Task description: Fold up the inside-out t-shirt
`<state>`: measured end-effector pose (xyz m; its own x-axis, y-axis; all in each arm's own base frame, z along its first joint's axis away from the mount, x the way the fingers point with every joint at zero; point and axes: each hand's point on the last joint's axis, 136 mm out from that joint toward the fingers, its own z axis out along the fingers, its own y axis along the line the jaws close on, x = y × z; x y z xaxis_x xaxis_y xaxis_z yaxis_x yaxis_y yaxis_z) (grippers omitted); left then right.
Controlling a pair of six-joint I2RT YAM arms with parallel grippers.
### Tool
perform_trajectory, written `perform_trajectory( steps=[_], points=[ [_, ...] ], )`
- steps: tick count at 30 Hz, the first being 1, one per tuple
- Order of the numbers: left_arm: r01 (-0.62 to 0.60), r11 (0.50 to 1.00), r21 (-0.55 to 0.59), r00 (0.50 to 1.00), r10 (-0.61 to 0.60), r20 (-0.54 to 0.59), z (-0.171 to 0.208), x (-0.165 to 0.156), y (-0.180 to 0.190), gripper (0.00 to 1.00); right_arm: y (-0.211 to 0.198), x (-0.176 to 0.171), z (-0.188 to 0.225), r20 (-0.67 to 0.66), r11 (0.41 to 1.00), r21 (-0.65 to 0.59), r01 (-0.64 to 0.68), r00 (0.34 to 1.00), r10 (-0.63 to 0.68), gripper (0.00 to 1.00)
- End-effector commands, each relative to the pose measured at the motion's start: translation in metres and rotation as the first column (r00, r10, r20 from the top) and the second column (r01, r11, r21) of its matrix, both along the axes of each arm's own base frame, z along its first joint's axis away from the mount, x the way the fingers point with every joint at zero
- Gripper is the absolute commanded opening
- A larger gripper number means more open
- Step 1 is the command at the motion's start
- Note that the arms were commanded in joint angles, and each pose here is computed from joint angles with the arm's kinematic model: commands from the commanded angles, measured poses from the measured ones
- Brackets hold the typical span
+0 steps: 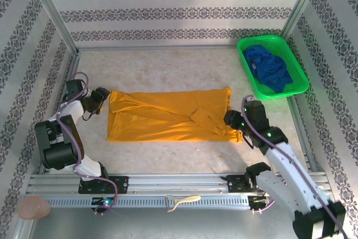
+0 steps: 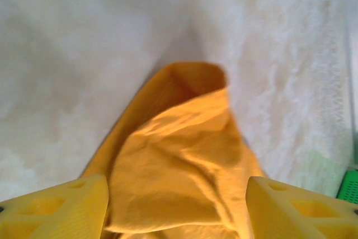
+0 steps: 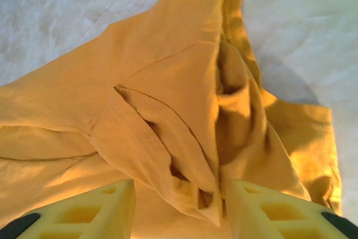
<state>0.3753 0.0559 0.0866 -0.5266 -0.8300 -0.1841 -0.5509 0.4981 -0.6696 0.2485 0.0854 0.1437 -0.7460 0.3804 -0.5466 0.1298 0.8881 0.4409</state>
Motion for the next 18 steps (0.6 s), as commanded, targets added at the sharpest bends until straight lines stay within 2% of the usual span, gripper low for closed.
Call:
perform_trajectory(
  steps=[1, 5, 9, 18],
  points=[
    [0.069, 0.997, 0.022, 0.996, -0.07, 0.063, 0.028, 0.008, -0.01, 0.66, 0.035, 0.035, 0.02, 0.053, 0.984, -0.003, -0.177, 0.983, 0.177, 0.5],
    [0.141, 0.99, 0.021, 0.988, -0.142, 0.064, 0.034, 0.01, -0.029, 0.67, 0.075, 0.068, 0.01, -0.001, 0.946, -0.012, -0.325, 0.946, 0.325, 0.54],
    [0.18, 0.984, 0.015, 0.982, -0.18, 0.051, 0.031, 0.009, -0.044, 0.67, 0.102, 0.089, -0.017, -0.084, 0.911, -0.047, -0.41, 0.91, 0.405, 0.55],
    [0.187, 0.982, -0.02, 0.981, -0.186, 0.045, 0.02, 0.008, -0.057, 0.68, 0.113, 0.097, -0.081, -0.229, 0.885, -0.117, -0.451, 0.879, 0.418, 0.54]
  ],
)
